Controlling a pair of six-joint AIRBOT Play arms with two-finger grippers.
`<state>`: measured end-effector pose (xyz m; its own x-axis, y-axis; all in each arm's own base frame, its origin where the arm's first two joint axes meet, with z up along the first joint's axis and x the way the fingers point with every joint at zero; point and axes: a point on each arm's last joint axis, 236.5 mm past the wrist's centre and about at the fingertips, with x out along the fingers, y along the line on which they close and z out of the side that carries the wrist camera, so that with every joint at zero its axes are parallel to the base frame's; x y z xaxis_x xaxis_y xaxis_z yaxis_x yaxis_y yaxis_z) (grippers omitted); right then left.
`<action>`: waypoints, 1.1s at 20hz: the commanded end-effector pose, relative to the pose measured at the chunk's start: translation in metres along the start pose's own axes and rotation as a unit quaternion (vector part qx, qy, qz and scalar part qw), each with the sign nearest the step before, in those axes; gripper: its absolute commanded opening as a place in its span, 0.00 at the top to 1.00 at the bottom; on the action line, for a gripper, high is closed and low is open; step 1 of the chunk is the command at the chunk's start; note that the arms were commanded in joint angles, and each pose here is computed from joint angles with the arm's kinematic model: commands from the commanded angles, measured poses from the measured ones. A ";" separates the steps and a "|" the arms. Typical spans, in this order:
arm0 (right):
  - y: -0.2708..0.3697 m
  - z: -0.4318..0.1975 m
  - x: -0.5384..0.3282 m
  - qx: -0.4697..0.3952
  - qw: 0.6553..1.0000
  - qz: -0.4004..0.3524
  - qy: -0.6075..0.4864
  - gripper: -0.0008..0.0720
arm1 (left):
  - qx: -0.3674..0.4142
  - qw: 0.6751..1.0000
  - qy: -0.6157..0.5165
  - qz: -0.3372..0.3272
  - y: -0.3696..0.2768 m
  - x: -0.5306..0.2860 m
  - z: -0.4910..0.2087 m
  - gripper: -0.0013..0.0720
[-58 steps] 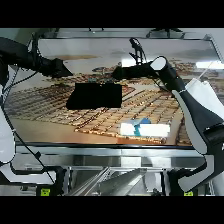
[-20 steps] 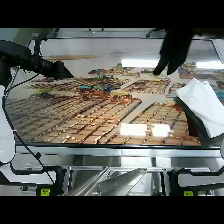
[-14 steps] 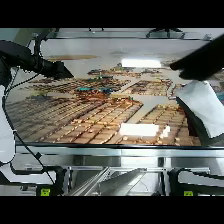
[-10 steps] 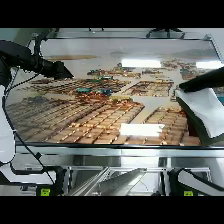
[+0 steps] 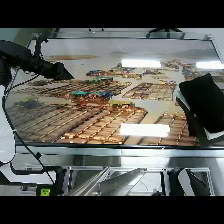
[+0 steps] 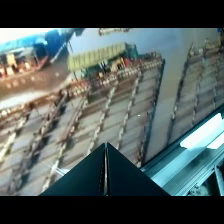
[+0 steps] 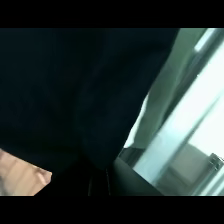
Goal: Fold the shirts.
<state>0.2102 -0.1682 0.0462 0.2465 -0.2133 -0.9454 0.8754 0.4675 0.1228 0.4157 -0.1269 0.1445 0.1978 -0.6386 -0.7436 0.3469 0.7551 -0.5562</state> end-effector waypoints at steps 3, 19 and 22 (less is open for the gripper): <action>-0.011 0.005 0.021 -0.011 0.999 0.006 -0.038 0.84 | 0.000 1.000 0.000 -0.001 -0.001 0.000 0.000 0.96; 0.124 -0.038 -0.131 -0.200 0.946 0.255 -0.029 0.65 | 0.026 0.999 -0.042 0.019 -0.044 -0.066 0.000 0.96; 0.165 -0.075 -0.134 -0.268 0.915 0.301 0.011 0.96 | 0.025 0.999 -0.031 0.012 -0.067 -0.055 -0.040 0.96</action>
<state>0.2704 -0.0535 0.1578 0.5832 0.0699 -0.8093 0.4290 0.8196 0.3799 0.3757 -0.1268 0.2100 0.2684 -0.6298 -0.7289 0.3916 0.7627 -0.5148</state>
